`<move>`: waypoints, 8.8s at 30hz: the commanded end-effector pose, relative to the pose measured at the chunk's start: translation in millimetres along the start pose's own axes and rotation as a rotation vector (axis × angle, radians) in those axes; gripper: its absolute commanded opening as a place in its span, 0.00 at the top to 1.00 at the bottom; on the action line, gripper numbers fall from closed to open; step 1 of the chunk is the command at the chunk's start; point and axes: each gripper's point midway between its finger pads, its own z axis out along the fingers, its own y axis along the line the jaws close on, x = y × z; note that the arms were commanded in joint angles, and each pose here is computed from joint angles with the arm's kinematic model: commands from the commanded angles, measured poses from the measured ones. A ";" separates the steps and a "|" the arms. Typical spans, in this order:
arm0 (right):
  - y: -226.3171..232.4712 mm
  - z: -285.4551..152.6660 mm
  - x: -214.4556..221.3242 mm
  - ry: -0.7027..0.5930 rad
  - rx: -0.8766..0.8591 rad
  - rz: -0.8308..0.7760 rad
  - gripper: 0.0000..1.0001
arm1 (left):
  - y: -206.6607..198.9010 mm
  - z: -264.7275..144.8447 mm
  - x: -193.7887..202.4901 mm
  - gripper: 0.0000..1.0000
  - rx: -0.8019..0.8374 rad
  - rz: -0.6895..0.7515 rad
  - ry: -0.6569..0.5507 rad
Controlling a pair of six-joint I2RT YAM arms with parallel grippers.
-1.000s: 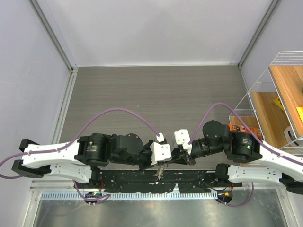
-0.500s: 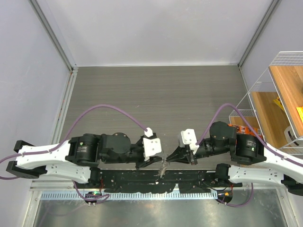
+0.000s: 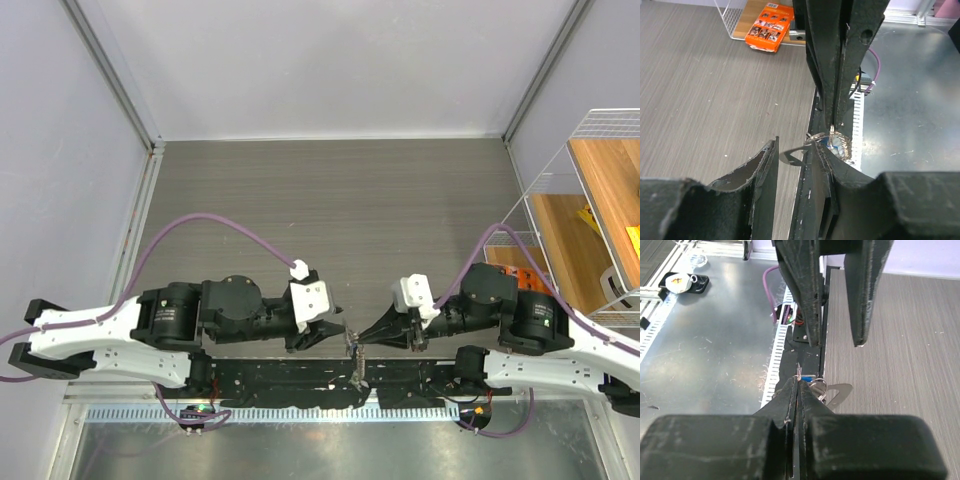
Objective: Put the keys on the keyring
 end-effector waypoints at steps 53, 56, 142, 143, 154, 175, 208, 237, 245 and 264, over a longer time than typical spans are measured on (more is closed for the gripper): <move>-9.1 -18.9 -78.7 -0.496 0.100 -0.075 0.95 | -18.4 3.2 -29.7 1.00 0.100 -0.043 -0.169; -11.2 -20.9 -80.5 -0.549 0.116 -0.091 0.95 | -19.5 3.5 -31.7 1.00 0.106 -0.041 -0.173; -9.6 -10.6 -3.9 0.032 0.081 0.027 0.55 | -41.9 17.4 14.5 1.00 0.236 0.051 0.164; -8.5 -9.9 -3.8 0.030 0.073 0.026 0.56 | -42.1 18.3 15.7 1.00 0.236 0.051 0.170; -4.9 -5.0 -1.3 0.023 0.046 0.034 0.58 | -34.9 24.1 23.4 1.00 0.190 0.057 0.212; -0.8 12.0 5.0 0.024 -0.011 0.057 0.66 | -25.9 26.8 21.3 1.00 0.134 0.053 0.210; -3.3 0.9 -19.7 -0.166 0.039 0.014 0.95 | -11.9 3.2 -16.9 0.66 0.073 0.010 -0.051; -20.1 -22.0 -66.8 -0.487 0.173 0.016 0.95 | -20.2 4.8 -17.7 0.74 0.115 -0.006 -0.105; -18.9 -20.1 -67.9 -0.491 0.162 0.015 0.95 | -17.9 4.1 -18.7 0.82 0.102 -0.006 -0.115; -14.1 -17.2 -69.4 -0.537 0.129 0.006 0.95 | -3.0 1.2 -31.3 1.00 0.021 -0.017 -0.165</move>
